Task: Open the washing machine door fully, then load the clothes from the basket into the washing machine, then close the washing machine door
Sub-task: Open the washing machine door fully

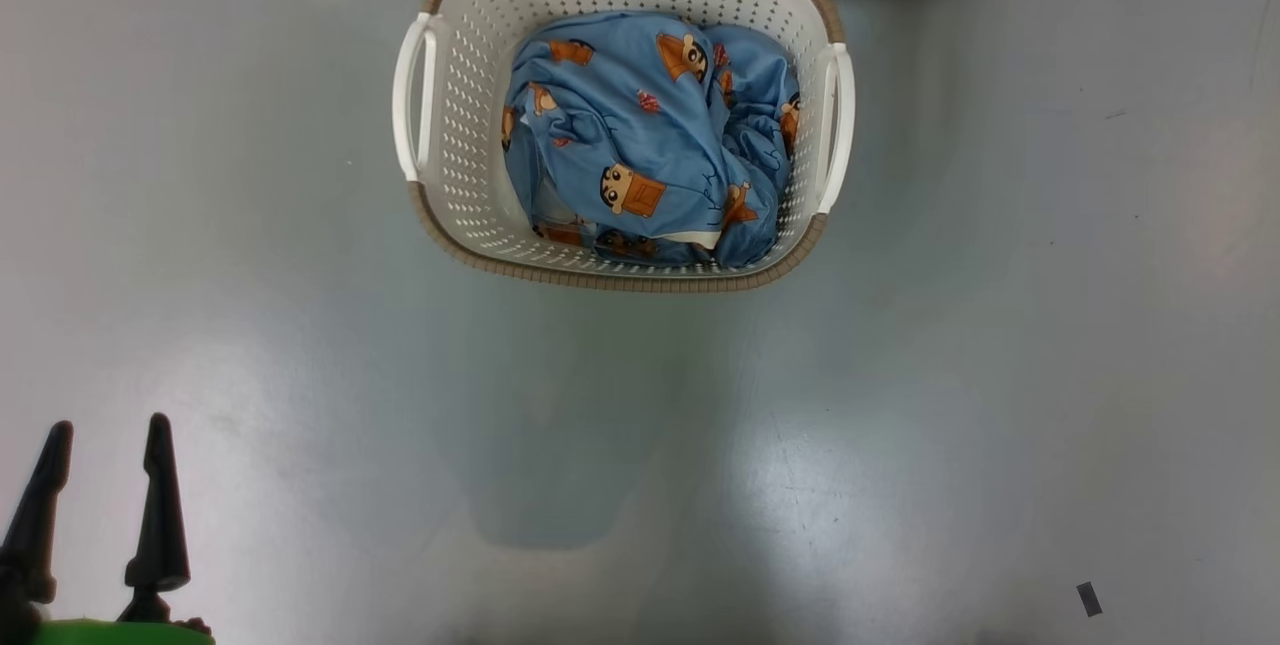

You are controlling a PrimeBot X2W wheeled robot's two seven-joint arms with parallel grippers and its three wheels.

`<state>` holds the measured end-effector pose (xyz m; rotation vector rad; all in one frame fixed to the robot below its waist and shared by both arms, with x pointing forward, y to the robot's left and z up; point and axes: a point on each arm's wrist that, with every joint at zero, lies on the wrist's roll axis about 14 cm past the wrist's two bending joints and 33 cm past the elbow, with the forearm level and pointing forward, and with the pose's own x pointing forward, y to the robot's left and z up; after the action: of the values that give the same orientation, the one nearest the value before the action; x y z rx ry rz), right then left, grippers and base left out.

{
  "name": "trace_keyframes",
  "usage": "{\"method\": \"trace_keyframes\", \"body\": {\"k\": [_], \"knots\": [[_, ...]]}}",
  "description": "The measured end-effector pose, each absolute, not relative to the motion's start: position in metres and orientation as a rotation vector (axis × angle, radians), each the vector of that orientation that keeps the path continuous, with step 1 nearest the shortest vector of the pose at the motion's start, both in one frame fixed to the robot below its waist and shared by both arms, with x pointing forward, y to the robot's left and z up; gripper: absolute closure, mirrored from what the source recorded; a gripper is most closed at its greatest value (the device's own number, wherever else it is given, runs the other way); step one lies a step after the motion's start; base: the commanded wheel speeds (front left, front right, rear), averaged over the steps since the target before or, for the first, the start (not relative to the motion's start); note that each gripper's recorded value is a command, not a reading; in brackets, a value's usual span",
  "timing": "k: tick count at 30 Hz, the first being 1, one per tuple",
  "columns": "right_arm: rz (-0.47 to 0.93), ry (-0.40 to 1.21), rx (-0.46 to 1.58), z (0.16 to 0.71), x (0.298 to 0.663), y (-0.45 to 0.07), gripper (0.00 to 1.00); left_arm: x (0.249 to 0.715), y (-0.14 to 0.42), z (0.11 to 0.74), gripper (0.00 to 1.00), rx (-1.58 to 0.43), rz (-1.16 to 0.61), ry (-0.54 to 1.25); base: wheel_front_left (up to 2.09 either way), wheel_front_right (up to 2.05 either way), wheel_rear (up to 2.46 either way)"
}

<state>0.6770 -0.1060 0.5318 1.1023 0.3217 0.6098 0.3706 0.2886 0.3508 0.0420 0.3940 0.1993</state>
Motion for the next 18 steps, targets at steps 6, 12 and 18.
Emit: {"method": "trace_keyframes", "body": {"k": [6, 12, 18], "knots": [[0.623, 0.34, 1.094, 0.5309, 0.6746, -0.1043, 1.0, 0.3709, 0.2886, 0.3503, 0.0, 0.038, 0.207, 0.392, 0.0, 0.0, 0.0], [0.634, 0.355, 1.077, 0.5315, 0.6717, -0.1018, 1.0, 0.3722, 0.2882, 0.3517, 0.0, 0.042, 0.207, 0.386, 0.0, 0.0, 0.0], [0.645, 0.373, 1.057, 0.5357, 0.6668, -0.0989, 1.0, 0.3742, 0.284, 0.3552, 0.0, 0.041, 0.194, 0.374, 0.0, 0.0, 0.0]]}}
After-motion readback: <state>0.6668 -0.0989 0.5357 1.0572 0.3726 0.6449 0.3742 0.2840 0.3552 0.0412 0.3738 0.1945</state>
